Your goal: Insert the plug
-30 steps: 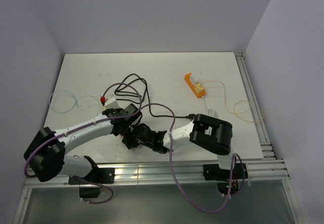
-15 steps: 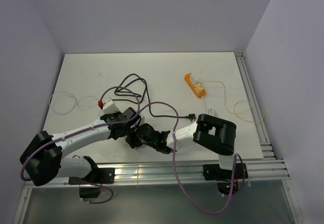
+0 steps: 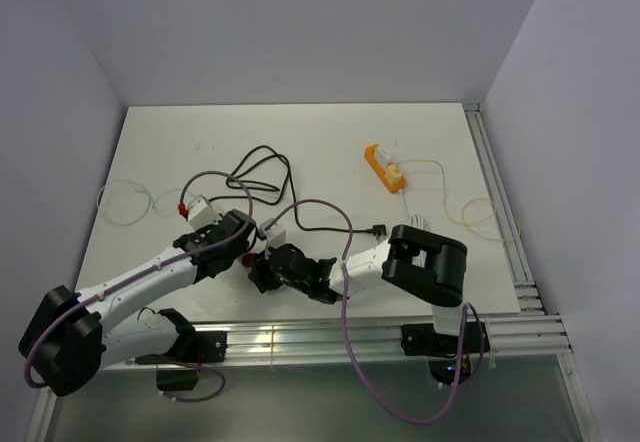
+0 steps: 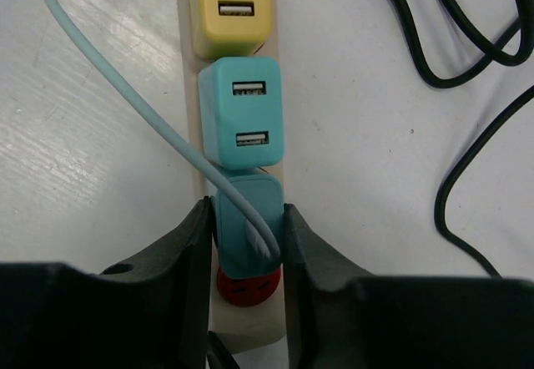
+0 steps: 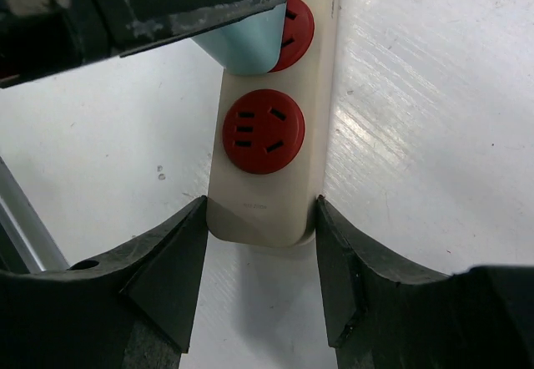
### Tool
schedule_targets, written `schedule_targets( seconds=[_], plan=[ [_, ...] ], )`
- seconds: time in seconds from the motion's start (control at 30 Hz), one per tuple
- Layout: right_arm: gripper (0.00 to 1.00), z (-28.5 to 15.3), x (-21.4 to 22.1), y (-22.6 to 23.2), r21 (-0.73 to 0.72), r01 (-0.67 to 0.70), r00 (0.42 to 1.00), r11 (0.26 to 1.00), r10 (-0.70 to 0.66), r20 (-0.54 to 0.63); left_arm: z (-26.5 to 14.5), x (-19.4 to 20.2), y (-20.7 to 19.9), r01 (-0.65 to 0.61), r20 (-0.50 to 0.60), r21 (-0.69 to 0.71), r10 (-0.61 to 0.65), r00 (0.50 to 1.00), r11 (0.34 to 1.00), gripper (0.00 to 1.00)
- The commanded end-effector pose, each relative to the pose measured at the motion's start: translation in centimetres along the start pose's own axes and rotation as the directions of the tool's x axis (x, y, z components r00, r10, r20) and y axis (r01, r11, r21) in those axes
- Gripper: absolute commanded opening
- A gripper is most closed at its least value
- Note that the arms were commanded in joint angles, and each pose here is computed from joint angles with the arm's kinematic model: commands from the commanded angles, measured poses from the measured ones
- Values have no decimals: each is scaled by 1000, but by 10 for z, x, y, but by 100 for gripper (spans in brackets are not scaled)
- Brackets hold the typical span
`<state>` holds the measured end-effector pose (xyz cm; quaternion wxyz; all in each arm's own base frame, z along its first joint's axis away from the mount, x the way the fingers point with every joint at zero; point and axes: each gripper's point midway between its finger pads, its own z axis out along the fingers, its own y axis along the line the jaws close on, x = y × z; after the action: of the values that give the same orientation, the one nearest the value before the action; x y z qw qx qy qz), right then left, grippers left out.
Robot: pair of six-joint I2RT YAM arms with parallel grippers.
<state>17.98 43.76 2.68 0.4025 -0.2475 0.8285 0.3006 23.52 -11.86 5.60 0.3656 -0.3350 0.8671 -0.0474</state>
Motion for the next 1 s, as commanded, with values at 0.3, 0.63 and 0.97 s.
schedule_targets(
  seconds=[0.3,0.63,0.97],
  plan=[
    [0,-15,34,-49,172,78,990,982,-56,-130,-21,67,17,-2,-380,76,31,925,997,97],
    [0,-19,37,-54,184,64,991,981,-40,-128,-44,24,-1,35,-308,153,14,951,988,100],
    [0,-23,38,-59,208,47,993,977,-22,-119,-71,-28,-25,37,-226,258,23,974,966,100]
  ],
)
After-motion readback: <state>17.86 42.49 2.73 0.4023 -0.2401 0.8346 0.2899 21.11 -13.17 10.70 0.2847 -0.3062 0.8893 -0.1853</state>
